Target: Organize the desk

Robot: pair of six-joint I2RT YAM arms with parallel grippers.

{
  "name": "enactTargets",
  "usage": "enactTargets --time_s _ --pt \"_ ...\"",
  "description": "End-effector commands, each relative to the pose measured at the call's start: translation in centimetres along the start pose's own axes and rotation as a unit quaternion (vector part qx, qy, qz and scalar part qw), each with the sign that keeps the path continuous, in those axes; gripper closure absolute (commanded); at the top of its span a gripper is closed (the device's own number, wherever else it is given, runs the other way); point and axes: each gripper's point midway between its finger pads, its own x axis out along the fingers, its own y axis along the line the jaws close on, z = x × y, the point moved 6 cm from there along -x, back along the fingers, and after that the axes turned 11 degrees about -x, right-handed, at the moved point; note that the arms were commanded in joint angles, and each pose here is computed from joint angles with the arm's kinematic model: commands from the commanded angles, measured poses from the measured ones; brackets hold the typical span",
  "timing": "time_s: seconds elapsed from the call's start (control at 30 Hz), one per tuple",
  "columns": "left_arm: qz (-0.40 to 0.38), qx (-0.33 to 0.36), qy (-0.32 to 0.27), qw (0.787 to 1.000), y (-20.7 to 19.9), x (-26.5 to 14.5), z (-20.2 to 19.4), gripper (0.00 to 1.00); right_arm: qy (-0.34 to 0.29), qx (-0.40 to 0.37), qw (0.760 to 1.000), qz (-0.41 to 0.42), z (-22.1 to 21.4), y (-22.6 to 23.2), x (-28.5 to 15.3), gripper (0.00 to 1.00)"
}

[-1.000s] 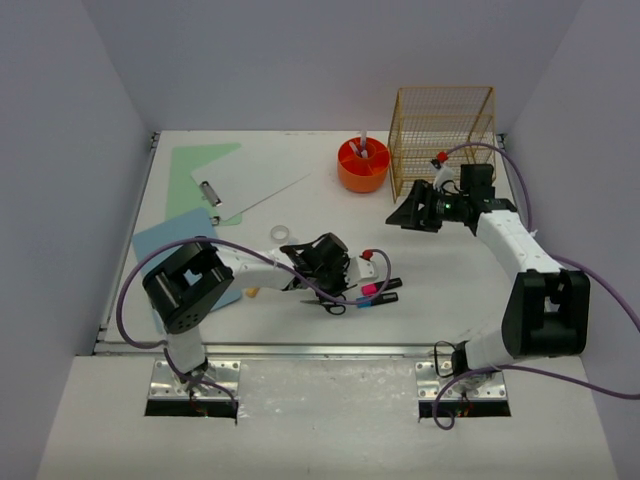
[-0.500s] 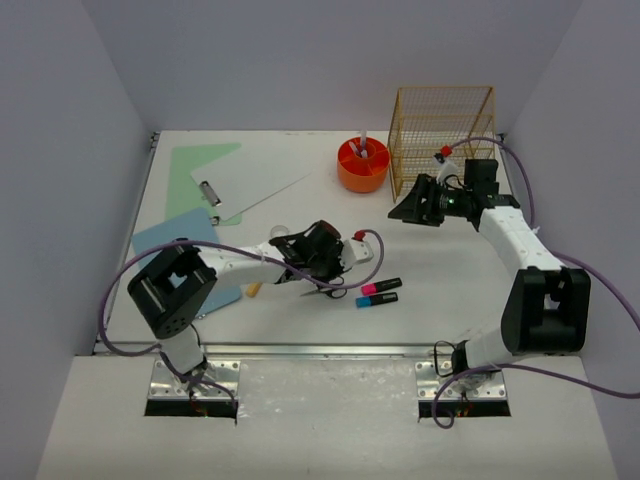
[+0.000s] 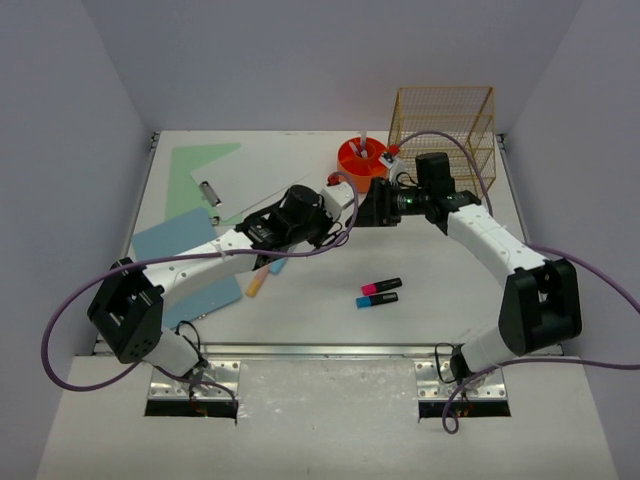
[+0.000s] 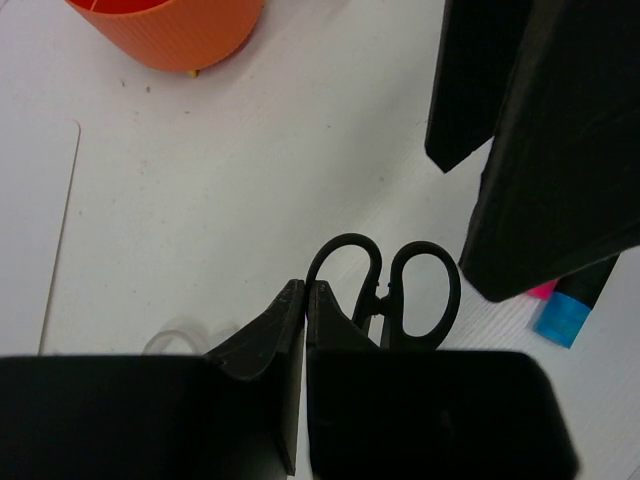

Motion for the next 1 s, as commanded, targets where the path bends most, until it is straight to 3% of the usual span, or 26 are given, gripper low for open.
enactTargets --time_s 0.0,0.43,0.9,0.97 --pt "0.013 -0.03 -0.035 0.999 0.2 -0.8 2.3 1.0 -0.022 -0.018 0.999 0.035 2.7 1.4 1.7 0.36" --pt "0.014 -0.039 -0.043 0.998 0.2 -0.9 2.8 1.0 0.015 -0.011 0.999 0.03 1.2 -0.3 4.3 0.44" --pt "0.017 -0.053 -0.054 0.997 0.3 -0.7 3.5 1.0 0.032 -0.033 0.997 0.059 0.5 0.5 5.1 0.72" --pt "0.014 -0.053 -0.052 0.997 0.3 -0.6 3.5 1.0 0.03 -0.037 0.997 0.056 0.7 0.5 5.1 0.89"
